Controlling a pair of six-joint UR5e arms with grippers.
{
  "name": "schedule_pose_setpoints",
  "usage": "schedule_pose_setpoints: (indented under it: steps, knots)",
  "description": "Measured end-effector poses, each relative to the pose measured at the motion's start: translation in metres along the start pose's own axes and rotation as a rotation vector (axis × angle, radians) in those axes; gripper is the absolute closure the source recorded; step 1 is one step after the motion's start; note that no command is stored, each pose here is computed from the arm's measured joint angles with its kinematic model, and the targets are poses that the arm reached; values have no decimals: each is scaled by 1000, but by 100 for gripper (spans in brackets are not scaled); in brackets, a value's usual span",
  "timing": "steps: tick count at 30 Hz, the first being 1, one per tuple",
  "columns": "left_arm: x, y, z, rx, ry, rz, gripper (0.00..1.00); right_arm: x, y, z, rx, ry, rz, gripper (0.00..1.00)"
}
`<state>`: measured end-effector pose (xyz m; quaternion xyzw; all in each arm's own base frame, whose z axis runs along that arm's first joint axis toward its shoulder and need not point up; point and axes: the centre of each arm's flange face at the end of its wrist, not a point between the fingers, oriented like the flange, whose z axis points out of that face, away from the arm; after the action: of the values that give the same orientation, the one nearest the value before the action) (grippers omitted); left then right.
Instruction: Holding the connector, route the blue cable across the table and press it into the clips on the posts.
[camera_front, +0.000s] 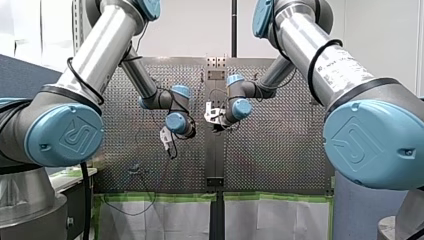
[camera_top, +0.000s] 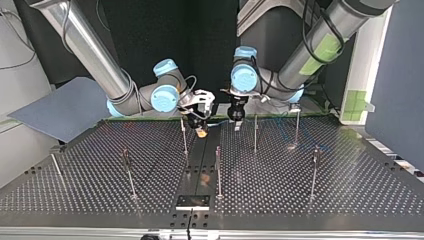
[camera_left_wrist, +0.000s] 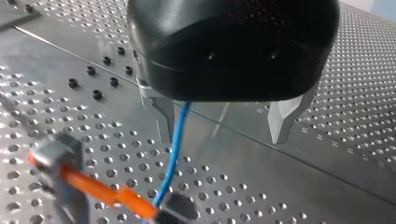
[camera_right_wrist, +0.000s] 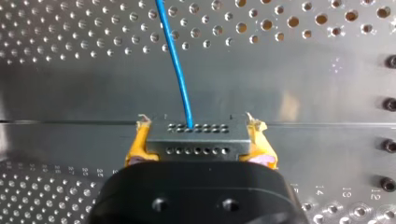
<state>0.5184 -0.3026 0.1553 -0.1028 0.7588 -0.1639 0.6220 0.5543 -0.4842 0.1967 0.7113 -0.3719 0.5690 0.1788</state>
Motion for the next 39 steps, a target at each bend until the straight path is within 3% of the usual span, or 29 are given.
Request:
schedule_pose_setpoints:
  steps: [1,2,3,4,5,6,7,16,25,28,32,35,39]
  knots:
    - [0,1,0,-4,1,1,25,0,0,0,1,0,0,100]
    - [0,1,1,-7,0,3,47,1,0,0,3,1,-1,100]
    - [1,1,1,-11,0,6,47,1,0,0,5,1,-1,100]
    - [1,1,1,-13,-1,9,63,1,-1,0,7,1,-1,100]
    - [1,1,1,-14,-2,10,86,1,-1,0,8,0,-2,100]
    - [0,1,1,-15,-3,11,86,1,-1,0,9,0,-2,100]
    - [0,1,1,-16,-4,11,100,1,-1,0,9,-1,-2,100]
    - [-23,-10,-3,-19,-17,4,100,27,-6,-10,15,34,-4,100]
    - [-52,-18,-22,-47,-29,-13,100,69,-15,-36,19,62,1,100]
    - [-64,-22,-31,-51,-28,-14,100,83,-18,-47,19,62,12,100]
    - [-82,-25,-41,-51,-26,-21,100,105,-22,-65,18,68,45,100]
    - [-95,-30,-48,-29,-24,-24,100,117,-24,-77,21,74,68,100]
    - [-110,-40,-58,7,-27,-19,100,130,-25,-90,19,78,84,100]
